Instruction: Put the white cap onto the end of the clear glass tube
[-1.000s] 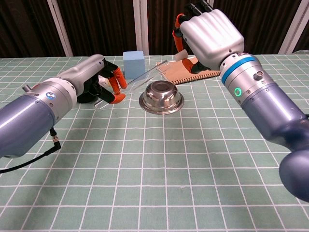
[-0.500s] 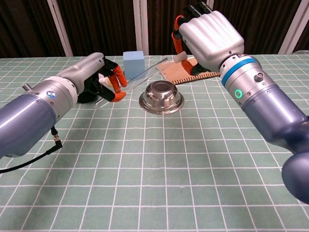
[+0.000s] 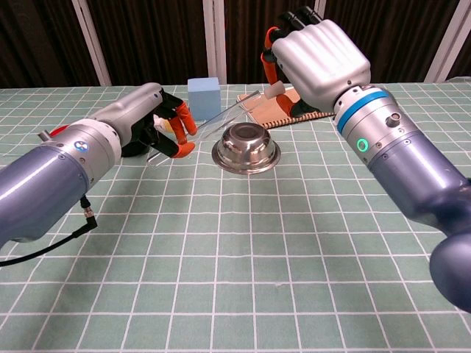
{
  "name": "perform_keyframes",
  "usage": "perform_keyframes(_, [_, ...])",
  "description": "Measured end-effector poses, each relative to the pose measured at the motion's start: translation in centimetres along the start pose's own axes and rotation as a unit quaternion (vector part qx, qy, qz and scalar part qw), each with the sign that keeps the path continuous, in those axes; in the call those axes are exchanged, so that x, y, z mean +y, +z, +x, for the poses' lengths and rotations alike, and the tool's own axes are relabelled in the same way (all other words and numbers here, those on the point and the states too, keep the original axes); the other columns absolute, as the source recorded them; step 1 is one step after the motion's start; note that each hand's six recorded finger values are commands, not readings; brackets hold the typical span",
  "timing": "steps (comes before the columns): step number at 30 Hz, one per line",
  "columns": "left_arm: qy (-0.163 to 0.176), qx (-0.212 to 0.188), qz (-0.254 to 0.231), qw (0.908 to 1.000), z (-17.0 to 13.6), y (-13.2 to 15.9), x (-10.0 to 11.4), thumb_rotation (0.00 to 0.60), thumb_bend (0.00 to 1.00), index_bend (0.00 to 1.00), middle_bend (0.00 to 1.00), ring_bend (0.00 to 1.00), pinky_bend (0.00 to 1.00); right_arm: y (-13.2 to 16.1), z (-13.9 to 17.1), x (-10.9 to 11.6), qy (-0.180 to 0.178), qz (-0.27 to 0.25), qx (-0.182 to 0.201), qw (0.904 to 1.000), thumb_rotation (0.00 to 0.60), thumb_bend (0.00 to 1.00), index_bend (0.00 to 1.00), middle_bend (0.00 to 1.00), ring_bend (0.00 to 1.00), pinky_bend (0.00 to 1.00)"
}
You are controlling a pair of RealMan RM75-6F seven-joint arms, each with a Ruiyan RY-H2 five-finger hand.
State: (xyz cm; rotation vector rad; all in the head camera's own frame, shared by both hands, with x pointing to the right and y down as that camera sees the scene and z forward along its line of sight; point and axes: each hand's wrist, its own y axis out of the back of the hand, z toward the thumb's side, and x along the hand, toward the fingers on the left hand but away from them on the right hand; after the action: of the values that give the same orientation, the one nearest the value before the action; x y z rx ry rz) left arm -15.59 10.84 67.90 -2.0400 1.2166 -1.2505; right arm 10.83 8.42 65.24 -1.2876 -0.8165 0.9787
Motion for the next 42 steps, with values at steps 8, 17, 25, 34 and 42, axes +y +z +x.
perform_keyframes(8, [0.001, -0.001, -0.004, 1.0000, 0.0, 0.3, -0.1, 0.600, 0.74, 0.54, 0.56, 0.11, 0.00, 0.2, 0.1, 0.0, 0.001, 0.000, 0.003, 1.0000, 0.600, 0.46, 0.56, 0.23, 0.05, 0.00])
perform_keyframes(17, [0.002, 0.000, -0.006, 1.0000, 0.0, 0.6, -0.2, 0.600, 0.74, 0.54, 0.56, 0.11, 0.00, 0.4, 0.2, 0.1, 0.001, -0.003, 0.005, 1.0000, 0.600, 0.46, 0.56, 0.23, 0.05, 0.00])
perform_keyframes(25, [0.001, -0.003, -0.005, 1.0000, 0.0, 0.8, -0.3, 0.600, 0.74, 0.54, 0.56, 0.11, 0.00, 0.4, 0.3, 0.1, 0.003, -0.004, 0.007, 1.0000, 0.600, 0.46, 0.56, 0.23, 0.05, 0.00])
perform_keyframes(34, [0.002, -0.008, -0.006, 0.9999, 0.1, 1.2, -0.3, 0.600, 0.74, 0.54, 0.56, 0.11, 0.00, 0.7, 0.3, 0.3, 0.002, -0.006, 0.013, 0.9999, 0.600, 0.46, 0.56, 0.22, 0.05, 0.00])
perform_keyframes(42, [0.004, -0.012, -0.006, 0.9999, 0.2, 1.5, -0.3, 0.600, 0.74, 0.54, 0.56, 0.11, 0.00, 0.7, 0.3, 0.4, 0.002, -0.006, 0.014, 0.9999, 0.600, 0.46, 0.43, 0.15, 0.02, 0.00])
